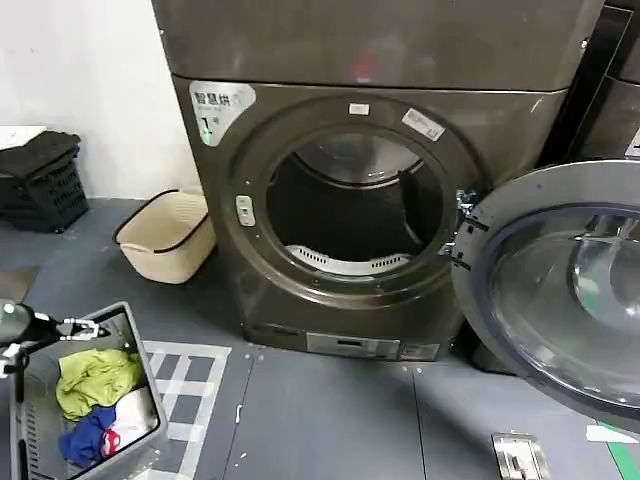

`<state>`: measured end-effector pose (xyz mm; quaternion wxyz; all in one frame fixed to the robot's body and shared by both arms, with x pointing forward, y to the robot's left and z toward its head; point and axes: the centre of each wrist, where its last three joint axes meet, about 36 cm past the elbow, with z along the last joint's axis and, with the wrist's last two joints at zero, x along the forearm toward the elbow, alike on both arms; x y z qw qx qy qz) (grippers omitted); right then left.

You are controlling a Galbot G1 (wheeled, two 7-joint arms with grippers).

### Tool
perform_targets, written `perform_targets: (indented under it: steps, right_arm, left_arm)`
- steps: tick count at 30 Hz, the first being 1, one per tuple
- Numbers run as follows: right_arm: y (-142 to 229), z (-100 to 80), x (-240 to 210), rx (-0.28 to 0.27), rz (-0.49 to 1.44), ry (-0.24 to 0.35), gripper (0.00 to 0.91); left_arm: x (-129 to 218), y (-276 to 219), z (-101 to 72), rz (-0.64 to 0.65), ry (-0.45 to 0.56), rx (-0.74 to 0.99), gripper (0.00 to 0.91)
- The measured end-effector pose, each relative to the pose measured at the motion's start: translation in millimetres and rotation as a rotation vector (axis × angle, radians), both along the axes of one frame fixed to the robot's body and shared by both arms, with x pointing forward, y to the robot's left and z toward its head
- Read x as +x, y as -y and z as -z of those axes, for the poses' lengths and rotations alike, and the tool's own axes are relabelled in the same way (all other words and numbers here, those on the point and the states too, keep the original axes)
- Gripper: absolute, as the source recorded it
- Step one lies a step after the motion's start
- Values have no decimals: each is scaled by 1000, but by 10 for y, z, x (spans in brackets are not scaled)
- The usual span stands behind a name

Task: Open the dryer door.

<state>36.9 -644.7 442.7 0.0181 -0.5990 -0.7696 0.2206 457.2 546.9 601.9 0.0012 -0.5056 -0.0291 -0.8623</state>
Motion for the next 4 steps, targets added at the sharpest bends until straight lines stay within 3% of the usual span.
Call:
perform_targets:
  steps: [4]
  right_arm:
    - [-1,4,7,-3,-3,-4,907]
  left_arm:
    - [0,-4,5,-2,-1,-3,907]
